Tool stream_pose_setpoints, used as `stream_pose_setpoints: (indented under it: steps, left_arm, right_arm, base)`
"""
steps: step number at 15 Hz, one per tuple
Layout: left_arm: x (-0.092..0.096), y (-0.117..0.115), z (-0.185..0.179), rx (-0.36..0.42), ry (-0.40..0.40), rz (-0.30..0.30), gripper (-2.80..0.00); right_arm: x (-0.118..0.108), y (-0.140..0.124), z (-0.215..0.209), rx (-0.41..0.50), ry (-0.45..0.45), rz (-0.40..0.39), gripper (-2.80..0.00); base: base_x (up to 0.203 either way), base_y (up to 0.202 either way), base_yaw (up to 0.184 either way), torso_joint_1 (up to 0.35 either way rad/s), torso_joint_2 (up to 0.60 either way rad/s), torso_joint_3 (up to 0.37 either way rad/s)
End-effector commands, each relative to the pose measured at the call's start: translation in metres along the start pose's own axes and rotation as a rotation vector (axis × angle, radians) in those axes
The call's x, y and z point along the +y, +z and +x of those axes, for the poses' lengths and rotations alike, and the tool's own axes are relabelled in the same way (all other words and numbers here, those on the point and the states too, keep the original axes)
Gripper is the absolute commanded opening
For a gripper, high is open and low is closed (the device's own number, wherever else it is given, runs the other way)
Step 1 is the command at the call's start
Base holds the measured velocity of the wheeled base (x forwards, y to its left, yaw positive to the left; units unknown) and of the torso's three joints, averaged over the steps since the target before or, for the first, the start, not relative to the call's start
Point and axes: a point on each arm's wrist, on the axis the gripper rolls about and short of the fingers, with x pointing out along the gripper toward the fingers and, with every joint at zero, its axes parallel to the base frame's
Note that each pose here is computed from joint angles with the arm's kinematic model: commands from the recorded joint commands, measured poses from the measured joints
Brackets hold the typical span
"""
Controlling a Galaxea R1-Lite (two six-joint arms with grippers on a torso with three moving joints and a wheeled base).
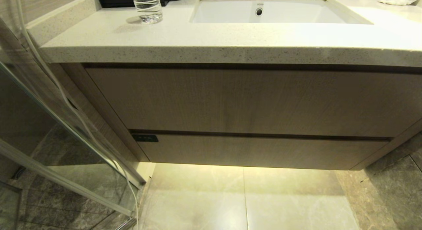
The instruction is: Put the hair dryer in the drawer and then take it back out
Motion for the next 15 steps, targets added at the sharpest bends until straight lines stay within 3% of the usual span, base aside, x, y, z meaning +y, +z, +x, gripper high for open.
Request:
stream_pose_setpoints:
  steps: [1,3,7,9,10,12,15]
  left_arm:
    - [0.0,0.0,0.0,0.0,0.0,0.0,-2.8]
    - [0.0,0.0,0.0,0.0,0.0,0.0,-2.8]
    - [0.0,0.0,0.0,0.0,0.0,0.0,-2.8]
    - [0.0,0.0,0.0,0.0,0.0,0.0,-2.8]
    - [0.0,0.0,0.0,0.0,0.0,0.0,-2.8]
    - [0.0,0.0,0.0,0.0,0.0,0.0,-2.8]
    - [0.0,0.0,0.0,0.0,0.0,0.0,-2.8]
  right_arm:
    - [0.012,-0.034,-0.027,-0.139,0.055,0.095,-2.8]
    - [0.016,-0.047,-0.035,-0.213,0.111,0.108,-2.8]
    - [0.016,-0.06,-0.048,-0.435,0.103,0.13,-2.8]
    - [0.017,-0.06,-0.047,-0.422,0.134,0.263,-2.8]
    - [0.019,-0.066,-0.045,-0.359,0.152,0.289,-2.8]
    - [0.019,-0.065,-0.045,-0.367,0.15,0.271,-2.8]
    - [0.018,-0.065,-0.045,-0.36,0.152,0.317,-2.8]
  base:
    - [0.0,0.0,0.0,0.0,0.0,0.0]
    - [0.0,0.0,0.0,0.0,0.0,0.0]
    - [0.0,0.0,0.0,0.0,0.0,0.0]
    - [0.0,0.0,0.0,0.0,0.0,0.0]
    - [0.0,0.0,0.0,0.0,0.0,0.0]
    - [0.0,0.0,0.0,0.0,0.0,0.0]
    - [0.0,0.0,0.0,0.0,0.0,0.0]
